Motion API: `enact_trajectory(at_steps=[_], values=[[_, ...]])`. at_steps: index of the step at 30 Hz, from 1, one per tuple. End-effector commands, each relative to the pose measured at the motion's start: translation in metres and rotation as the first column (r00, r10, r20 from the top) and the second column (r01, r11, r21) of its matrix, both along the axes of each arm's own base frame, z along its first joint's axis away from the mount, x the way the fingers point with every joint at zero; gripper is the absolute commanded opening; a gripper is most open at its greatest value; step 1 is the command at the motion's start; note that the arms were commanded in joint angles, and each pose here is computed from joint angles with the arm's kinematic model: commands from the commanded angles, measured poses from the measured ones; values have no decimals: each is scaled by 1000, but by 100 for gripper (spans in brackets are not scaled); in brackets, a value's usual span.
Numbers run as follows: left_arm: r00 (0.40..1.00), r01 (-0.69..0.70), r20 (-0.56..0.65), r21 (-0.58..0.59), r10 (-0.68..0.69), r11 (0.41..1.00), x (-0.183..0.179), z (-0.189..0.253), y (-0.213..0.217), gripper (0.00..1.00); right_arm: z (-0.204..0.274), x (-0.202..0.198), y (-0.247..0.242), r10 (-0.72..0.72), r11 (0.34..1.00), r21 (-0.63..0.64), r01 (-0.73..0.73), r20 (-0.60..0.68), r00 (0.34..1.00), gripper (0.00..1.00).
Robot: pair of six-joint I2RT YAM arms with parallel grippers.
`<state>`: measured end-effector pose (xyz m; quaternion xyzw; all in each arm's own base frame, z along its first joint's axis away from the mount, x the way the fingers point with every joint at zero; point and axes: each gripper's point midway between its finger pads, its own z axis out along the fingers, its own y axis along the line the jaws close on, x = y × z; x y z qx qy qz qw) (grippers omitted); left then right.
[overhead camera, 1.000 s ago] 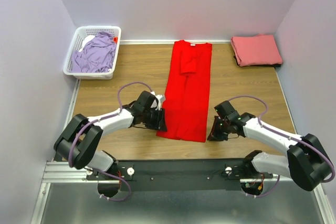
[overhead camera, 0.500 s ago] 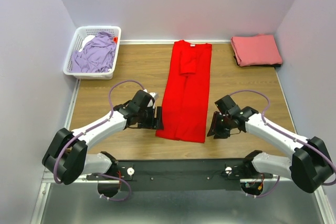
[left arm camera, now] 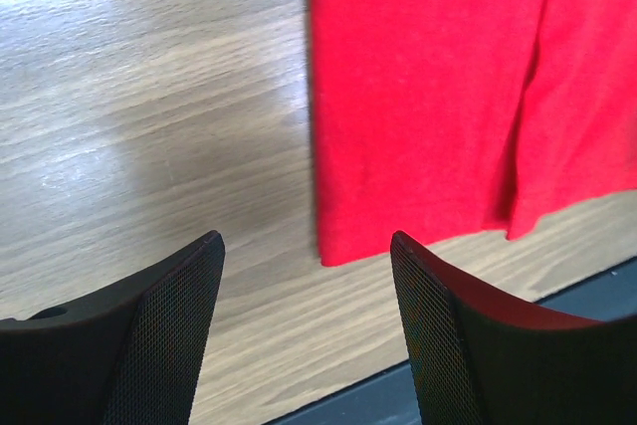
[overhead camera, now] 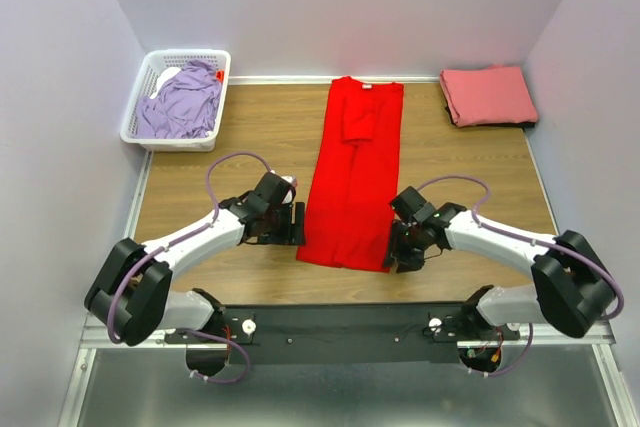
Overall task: Fold and stack the t-shirts
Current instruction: Fold the tshirt
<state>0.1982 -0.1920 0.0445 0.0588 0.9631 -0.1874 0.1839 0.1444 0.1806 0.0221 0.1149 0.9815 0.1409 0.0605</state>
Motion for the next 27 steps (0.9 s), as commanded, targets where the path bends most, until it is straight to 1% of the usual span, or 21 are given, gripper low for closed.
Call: enact_trajectory(at_steps=[1,5,7,14,17,18,21,22,23,25,27], values=[[1000,-19,23,25,19,999,10,2,0,76,-5,9,6,-23,998,-58,26,36,999,50],[1000,-16,25,32,15,999,10,1,0,76,-12,5,8,-5,995,-94,7,22,1000,49],[1000,-13,20,38,13,999,10,-1,1,76,-15,10,3,-12,990,-136,19,45,999,48],[1000,0,7,55,0,998,9,-6,2,76,-19,12,-8,-23,980,-195,35,64,998,44],[1000,3,3,62,-3,998,8,-8,2,75,-22,11,-12,-20,976,-215,33,62,998,38],[1000,7,2,61,-7,998,8,-8,1,76,-23,9,-13,-15,975,-219,26,55,998,32],[1000,19,-11,66,-19,998,6,-10,0,75,-25,4,-15,4,975,-222,4,37,999,18],[1000,26,-13,67,-25,997,5,-10,-1,75,-25,1,-19,9,973,-232,-1,34,999,10],[999,31,-20,71,-30,997,3,-12,-1,75,-23,0,-20,11,974,-227,-2,39,999,7],[999,44,-26,73,-42,996,1,-13,-3,75,-22,-2,-23,14,974,-227,-4,43,999,1],[998,58,-41,76,-55,995,-3,-15,-6,75,-21,-6,-23,18,976,-215,-9,36,999,1]])
